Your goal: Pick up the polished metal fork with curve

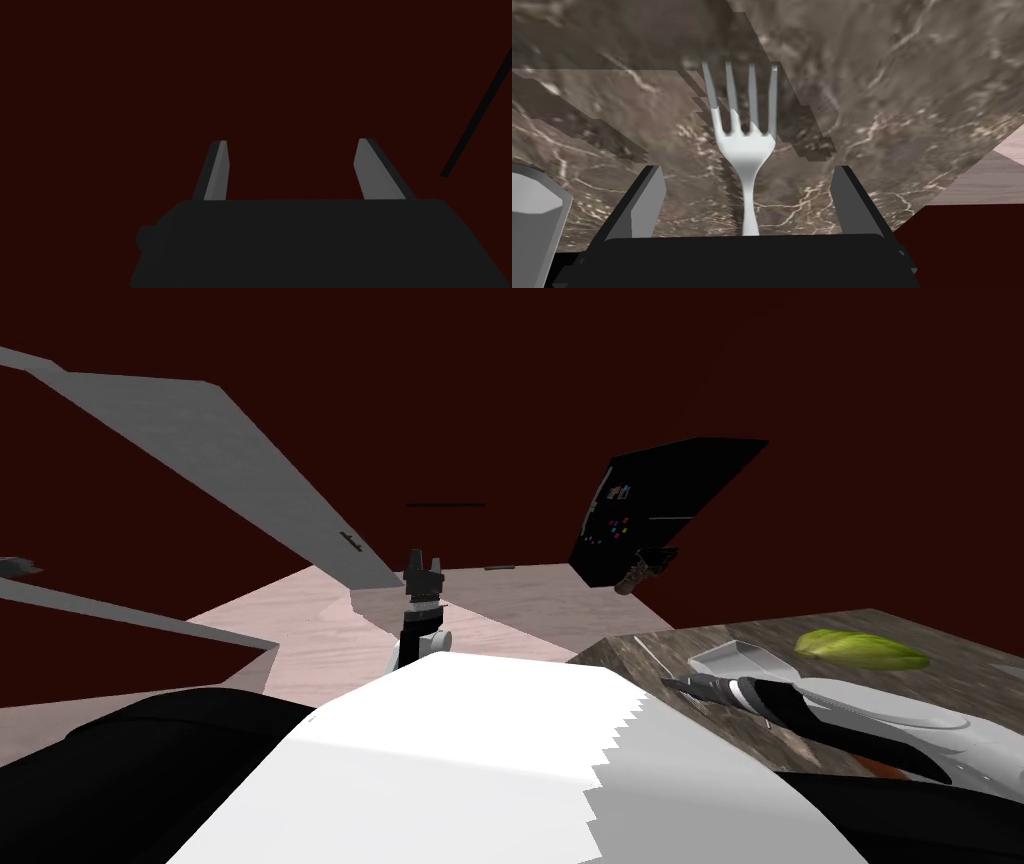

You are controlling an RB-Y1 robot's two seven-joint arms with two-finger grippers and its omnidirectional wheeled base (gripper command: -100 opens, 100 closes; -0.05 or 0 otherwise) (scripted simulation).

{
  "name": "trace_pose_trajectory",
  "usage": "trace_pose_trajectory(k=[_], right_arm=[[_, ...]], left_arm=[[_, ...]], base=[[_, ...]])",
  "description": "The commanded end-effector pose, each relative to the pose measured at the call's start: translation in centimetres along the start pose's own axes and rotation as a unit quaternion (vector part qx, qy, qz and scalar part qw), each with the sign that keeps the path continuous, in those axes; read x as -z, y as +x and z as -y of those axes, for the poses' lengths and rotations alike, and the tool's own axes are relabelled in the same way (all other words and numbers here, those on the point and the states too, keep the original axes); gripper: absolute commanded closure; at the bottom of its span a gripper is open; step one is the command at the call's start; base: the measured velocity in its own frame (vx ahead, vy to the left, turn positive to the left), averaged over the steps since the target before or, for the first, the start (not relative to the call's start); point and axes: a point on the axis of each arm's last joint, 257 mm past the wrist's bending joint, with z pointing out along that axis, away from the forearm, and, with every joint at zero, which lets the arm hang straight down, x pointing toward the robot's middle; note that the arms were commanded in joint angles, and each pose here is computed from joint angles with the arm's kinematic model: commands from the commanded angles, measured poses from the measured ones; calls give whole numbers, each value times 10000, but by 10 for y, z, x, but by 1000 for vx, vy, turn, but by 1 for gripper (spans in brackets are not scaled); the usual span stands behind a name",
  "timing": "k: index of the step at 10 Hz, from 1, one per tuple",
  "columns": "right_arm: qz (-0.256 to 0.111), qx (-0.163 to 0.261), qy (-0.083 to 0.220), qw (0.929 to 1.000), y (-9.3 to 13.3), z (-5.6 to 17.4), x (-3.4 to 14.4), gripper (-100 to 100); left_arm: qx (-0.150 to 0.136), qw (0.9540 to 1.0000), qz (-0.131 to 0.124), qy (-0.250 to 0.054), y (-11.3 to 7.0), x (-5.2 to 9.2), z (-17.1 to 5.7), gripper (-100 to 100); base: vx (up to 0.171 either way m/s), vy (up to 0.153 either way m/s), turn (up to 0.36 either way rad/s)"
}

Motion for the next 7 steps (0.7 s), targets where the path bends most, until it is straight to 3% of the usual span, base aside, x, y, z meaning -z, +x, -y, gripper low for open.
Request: trace_pose_trajectory(k=[1, 2, 3, 6, 7], right_arm=[[-19, 88, 7, 10000, -6, -4, -2, -100], [58, 163, -32, 9998, -20, -13, -7, -100], [9, 221, -9, 9998, -18, -12, -7, -100], [142, 425, -48, 9990, -46, -30, -14, -100], [105, 499, -25, 9987, -44, -28, -14, -100]], left_arm=[[0, 10000, 0, 0, 0, 0, 0, 0], [1, 10000, 0, 0, 0, 0, 0, 0], [0, 10000, 0, 0, 0, 0, 0, 0], [1, 10000, 0, 0, 0, 0, 0, 0], [0, 10000, 0, 0, 0, 0, 0, 0]], base=[[26, -27, -79], [33, -29, -147], [28, -25, -98], [31, -28, -141], [35, -23, -78]])
